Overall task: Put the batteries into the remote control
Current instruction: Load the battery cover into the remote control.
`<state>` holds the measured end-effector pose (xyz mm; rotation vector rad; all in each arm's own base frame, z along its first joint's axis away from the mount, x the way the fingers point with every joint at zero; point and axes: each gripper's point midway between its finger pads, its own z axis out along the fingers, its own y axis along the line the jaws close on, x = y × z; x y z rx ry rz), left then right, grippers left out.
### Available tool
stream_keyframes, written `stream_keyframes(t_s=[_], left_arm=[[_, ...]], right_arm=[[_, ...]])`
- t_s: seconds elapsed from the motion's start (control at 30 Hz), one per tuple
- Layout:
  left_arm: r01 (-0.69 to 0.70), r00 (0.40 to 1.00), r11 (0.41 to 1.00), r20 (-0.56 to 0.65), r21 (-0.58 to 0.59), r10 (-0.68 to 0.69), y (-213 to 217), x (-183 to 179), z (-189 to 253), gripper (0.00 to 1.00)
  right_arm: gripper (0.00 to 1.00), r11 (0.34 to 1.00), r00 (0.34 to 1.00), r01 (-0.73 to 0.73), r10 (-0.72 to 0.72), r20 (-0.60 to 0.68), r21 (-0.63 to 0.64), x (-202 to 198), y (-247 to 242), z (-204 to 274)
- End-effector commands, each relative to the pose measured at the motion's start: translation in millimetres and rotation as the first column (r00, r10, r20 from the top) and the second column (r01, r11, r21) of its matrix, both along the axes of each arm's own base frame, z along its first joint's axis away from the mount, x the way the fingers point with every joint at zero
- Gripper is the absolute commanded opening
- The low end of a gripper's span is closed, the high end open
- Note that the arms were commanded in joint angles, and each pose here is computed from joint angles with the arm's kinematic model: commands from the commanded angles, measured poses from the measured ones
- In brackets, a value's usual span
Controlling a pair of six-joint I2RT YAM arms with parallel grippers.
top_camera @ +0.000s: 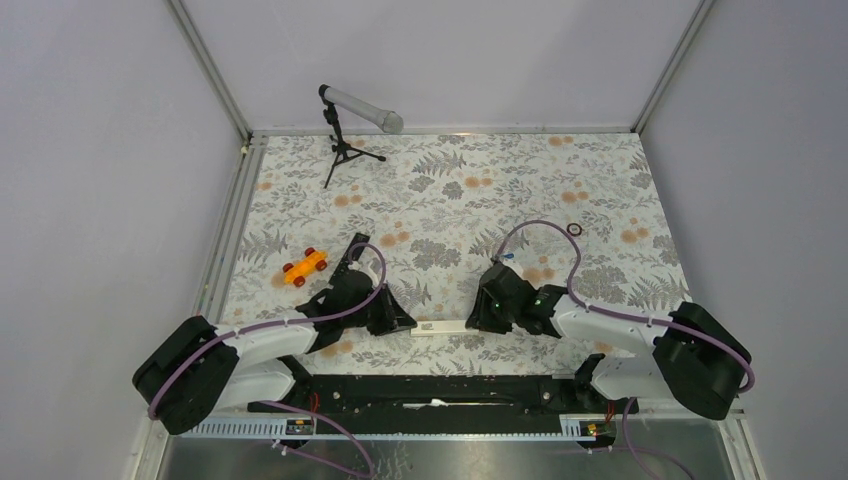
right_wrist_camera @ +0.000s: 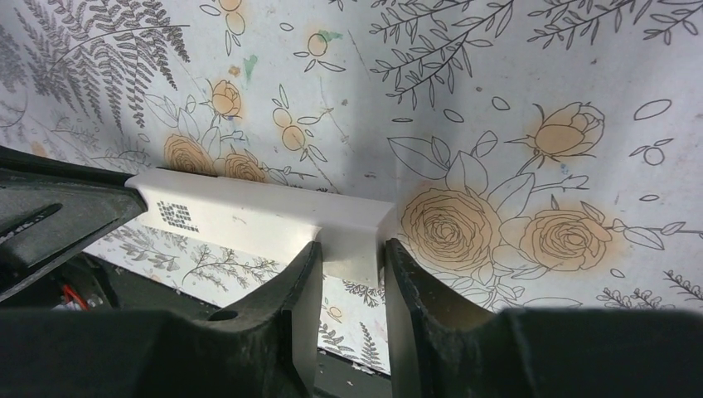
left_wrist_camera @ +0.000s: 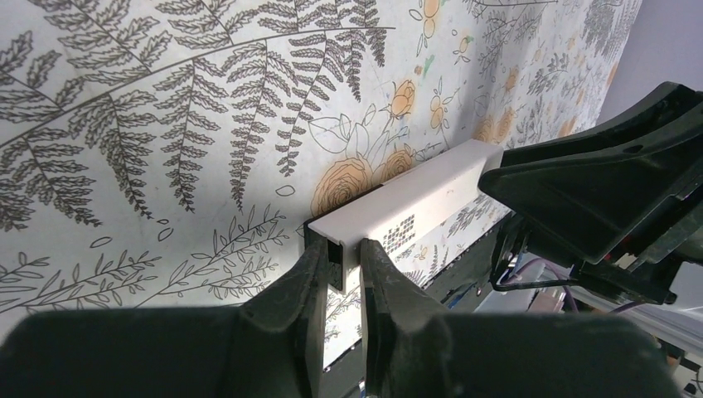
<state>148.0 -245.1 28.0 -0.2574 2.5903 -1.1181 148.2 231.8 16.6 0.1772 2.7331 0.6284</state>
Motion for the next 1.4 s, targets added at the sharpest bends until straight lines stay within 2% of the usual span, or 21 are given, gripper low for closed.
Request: stream_keyframes(t_s=[0.0, 0.27, 0.5, 0.7, 0.93, 1.0, 1.07, 1.23, 1.37], left_arm=[[0.027, 0.993, 0.999, -0.113, 0.027, -0.024, 6.5, -24.8, -23.0, 0.03], [0.024, 0.993, 0.999, -0.115, -0.024, -0.026, -1.4, -23.3, -19.4, 0.0], [-0.005, 0.995, 0.999, -0.098, -0.049, 0.0, -4.2, -17.3, -14.5, 0.0], [-0.013, 0.997, 0.999, -0.082, -0.041, 0.009, -4.2, -13.1, -11.2, 0.0], [-0.006, 0.996, 1.0, -0.092, -0.009, 0.005, 2.6, -18.6, -18.6, 0.0], [-0.008, 0.996, 1.0, -0.093, -0.004, 0.007, 3.7, -18.9, -19.1, 0.0], [-0.01, 0.996, 1.0, -0.089, 0.006, 0.01, 5.0, -18.3, -19.1, 0.0], [-0.023, 0.997, 0.999, -0.076, 0.031, 0.025, 9.4, -16.1, -18.5, 0.01], [-0.027, 0.997, 0.999, -0.069, 0.041, 0.03, 10.8, -14.9, -18.4, 0.04]], right_arm=[[0.26, 0.959, 0.991, -0.059, 0.023, -0.13, -0.278, -44.3, -43.9, -61.5], [0.23, 0.949, 0.987, -0.123, 0.088, -0.131, -0.29, -47.5, -13.2, -69.9], [0.21, 0.955, 0.977, -0.173, 0.134, -0.169, -0.24, -58.0, 6.7, -79.2], [0.35, 0.954, 0.984, -0.139, 0.101, -0.15, -0.267, -60.9, -14.0, -81.5], [0.37, 0.94, 0.986, -0.095, 0.045, -0.157, -0.328, -67.7, -67.1, -87.0], [0.39, 0.952, 0.986, -0.096, 0.051, -0.159, -0.291, -68.0, -63.9, -84.7], [0.42, 0.945, 0.988, -0.086, 0.04, -0.152, -0.315, -63.5, -64.7, -80.1], [0.62, 0.917, 0.994, -0.073, 0.037, -0.099, -0.392, -45.4, -66.1, -62.7], [0.68, 0.915, 0.999, -0.047, 0.041, -0.024, -0.401, -27.9, -60.7, -45.4]])
